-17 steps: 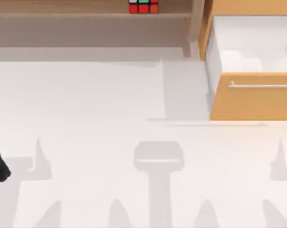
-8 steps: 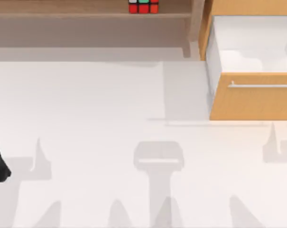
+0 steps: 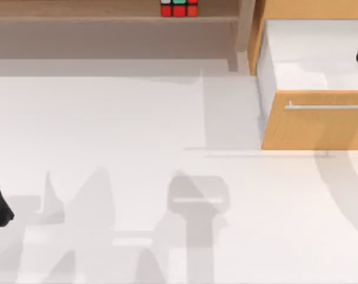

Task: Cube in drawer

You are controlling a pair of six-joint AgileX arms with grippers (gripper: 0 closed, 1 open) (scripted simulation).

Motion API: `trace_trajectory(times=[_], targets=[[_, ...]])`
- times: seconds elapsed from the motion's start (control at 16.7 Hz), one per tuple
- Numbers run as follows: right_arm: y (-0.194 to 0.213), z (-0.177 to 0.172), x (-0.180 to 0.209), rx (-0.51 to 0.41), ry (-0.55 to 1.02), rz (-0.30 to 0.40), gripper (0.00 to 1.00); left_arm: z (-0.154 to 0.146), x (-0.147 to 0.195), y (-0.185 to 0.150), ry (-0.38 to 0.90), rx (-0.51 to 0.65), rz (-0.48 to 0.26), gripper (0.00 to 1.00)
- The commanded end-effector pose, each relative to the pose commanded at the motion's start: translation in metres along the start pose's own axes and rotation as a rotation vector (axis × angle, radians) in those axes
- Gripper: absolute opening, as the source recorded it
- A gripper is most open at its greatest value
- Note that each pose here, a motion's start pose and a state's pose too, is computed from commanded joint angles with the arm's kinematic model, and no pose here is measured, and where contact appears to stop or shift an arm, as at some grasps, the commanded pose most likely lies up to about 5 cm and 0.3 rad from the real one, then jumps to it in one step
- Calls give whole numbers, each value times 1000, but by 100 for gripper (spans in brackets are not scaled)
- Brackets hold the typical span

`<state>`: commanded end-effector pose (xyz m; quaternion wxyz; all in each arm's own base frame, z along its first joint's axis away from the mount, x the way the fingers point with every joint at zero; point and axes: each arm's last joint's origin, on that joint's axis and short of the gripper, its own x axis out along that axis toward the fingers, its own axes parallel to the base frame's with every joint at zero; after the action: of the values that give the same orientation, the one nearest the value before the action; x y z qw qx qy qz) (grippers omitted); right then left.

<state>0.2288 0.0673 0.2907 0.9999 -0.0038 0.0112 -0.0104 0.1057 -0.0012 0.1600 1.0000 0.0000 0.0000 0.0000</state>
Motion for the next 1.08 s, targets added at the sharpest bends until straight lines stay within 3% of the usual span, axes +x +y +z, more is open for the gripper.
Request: trace_trajectory(times=[0.24,0.48,0.78,1.08], targets=[[68,3,69,0,-6,-1,100,0,0,0,0,0,0,100],[150,-30,118,-7,-4,17,100,0,0,0,0,0,0,100],[230,-88,146,-4,-11,11,100,0,0,0,0,0,0,100],[269,-124,151,9,-23,14,100,0,0,0,0,0,0,100]])
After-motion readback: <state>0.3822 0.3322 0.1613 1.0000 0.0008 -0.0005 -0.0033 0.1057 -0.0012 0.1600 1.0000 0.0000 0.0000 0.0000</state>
